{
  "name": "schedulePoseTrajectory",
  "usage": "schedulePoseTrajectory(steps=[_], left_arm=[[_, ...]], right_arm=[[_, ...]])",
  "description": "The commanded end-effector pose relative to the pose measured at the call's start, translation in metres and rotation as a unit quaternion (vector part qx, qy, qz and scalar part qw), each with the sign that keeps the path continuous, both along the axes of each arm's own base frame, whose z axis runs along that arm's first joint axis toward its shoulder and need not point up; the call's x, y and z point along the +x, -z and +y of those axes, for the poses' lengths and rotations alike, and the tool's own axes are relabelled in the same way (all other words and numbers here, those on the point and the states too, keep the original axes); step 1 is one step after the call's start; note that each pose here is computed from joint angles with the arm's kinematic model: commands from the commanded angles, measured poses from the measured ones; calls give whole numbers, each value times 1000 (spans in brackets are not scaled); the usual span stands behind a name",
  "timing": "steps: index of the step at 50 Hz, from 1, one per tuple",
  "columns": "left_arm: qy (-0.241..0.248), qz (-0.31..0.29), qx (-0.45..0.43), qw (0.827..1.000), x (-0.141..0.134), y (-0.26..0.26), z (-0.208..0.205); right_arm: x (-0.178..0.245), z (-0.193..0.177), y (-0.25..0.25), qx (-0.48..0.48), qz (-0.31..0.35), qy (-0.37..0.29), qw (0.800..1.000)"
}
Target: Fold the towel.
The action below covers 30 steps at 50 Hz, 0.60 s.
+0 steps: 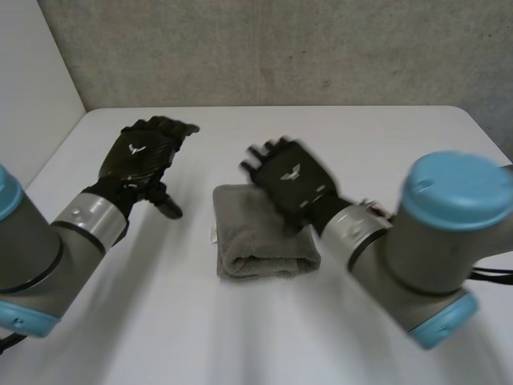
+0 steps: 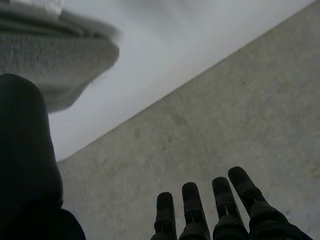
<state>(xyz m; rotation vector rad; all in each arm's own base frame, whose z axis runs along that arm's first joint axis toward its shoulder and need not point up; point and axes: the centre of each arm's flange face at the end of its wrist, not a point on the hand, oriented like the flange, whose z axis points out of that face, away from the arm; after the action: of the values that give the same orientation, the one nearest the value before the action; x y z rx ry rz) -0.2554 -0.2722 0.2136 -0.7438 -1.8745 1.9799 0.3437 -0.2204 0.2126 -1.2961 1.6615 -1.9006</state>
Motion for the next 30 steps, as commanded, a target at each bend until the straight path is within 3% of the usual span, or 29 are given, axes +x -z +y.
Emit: schedulePoseTrajectory(steps=[1, 6, 11, 18, 24, 30], left_arm=[[18, 29, -4, 999, -34, -8, -1], [22, 38, 28, 999, -60, 3, -2], [10, -14, 110, 994, -82, 48, -1], [-42, -50, 157, 985, -77, 82, -7], [-44, -64, 173, 982, -76, 97, -4], [-45, -59, 169, 983, -77, 90, -3]], right_arm=[[-41, -39, -15, 73, -76, 78, 991], [-50, -48, -13, 91, -70, 86, 990], [-41, -55, 18, 140, -47, 76, 986], [-34, -63, 62, 211, -8, 81, 974], [-30, -71, 92, 251, 18, 93, 963], [-33, -75, 90, 242, 20, 121, 963]])
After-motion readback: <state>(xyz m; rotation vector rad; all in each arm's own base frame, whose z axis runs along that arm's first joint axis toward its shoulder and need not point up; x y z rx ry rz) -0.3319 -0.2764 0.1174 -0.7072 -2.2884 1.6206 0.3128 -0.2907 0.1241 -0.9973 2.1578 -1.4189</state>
